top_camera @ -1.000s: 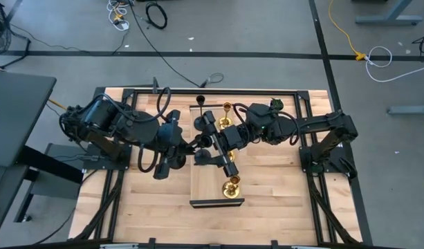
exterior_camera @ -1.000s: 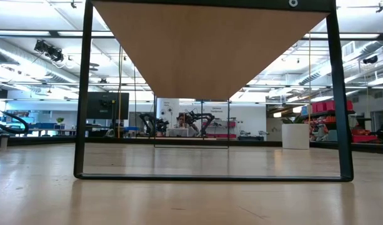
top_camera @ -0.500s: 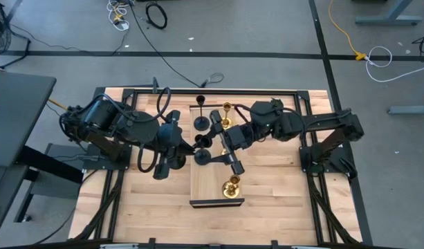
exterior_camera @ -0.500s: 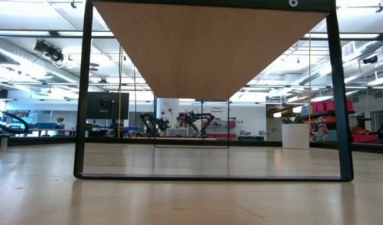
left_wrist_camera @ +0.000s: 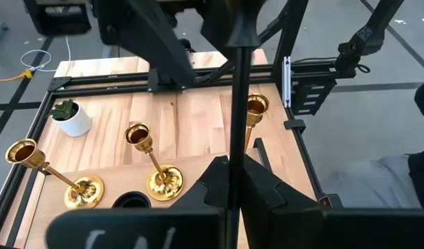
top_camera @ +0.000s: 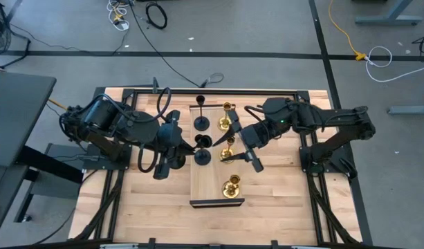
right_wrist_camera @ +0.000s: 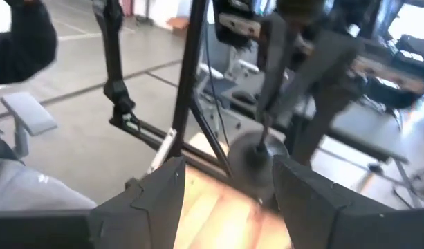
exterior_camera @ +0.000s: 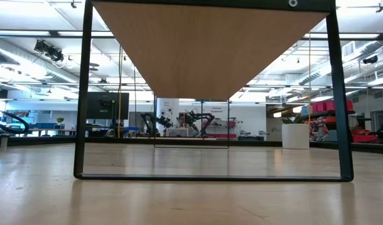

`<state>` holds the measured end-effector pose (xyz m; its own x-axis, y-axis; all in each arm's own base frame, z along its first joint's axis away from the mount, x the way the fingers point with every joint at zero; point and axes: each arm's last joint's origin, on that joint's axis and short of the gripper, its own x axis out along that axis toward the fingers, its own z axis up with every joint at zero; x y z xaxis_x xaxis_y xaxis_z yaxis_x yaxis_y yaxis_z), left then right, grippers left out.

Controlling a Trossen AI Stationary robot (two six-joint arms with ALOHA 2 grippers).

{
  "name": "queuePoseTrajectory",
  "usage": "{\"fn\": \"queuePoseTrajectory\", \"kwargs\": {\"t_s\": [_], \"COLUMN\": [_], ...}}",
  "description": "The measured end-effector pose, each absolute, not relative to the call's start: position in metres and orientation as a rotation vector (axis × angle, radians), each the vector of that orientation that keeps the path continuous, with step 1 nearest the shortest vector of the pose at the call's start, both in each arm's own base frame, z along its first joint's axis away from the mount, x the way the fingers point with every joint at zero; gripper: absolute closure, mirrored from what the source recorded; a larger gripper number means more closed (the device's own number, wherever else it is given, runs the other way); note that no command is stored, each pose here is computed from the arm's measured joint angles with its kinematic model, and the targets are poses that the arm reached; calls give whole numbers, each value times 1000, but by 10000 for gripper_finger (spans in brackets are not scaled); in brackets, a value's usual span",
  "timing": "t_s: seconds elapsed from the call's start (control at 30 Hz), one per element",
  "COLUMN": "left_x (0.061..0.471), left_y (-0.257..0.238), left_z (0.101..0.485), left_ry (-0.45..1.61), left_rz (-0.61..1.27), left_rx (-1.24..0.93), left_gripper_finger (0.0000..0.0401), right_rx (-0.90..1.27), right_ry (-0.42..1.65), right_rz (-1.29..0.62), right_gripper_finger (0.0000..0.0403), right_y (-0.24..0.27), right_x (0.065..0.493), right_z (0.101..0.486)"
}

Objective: Pick & Place candle stick holders
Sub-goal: Put the black candle holder on the shelf aligned with the golden candle holders

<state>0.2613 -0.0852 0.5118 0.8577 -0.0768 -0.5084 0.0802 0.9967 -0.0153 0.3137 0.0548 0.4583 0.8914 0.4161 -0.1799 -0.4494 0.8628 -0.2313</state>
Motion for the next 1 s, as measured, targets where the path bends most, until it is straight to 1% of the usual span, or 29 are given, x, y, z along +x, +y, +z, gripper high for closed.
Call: {"fn": "queuePoseTrajectory", "kwargs": {"t_s": [0.27, 0.47, 0.67, 0.8, 1.0], "left_x": [261, 267, 287, 299, 301], "left_y": [-85, -86, -100, -113, -134], "left_z": [512, 509, 498, 490, 486], "left_ry": [530, 532, 542, 536, 502], "left_rz": [-79, -47, -43, -49, -31], "left_rx": [7, 18, 36, 78, 118], "left_gripper_finger": [386, 389, 388, 388, 389], "right_rx": [-258, -232, -204, -191, -163], "right_ry": [179, 156, 102, 71, 63], "right_rz": [313, 196, 66, 30, -16], "right_gripper_finger": [188, 188, 188, 188, 188], "right_y": [46, 38, 29, 26, 22], "right_x": [283, 249, 216, 200, 179], "right_z": [465, 463, 453, 443, 429]}}
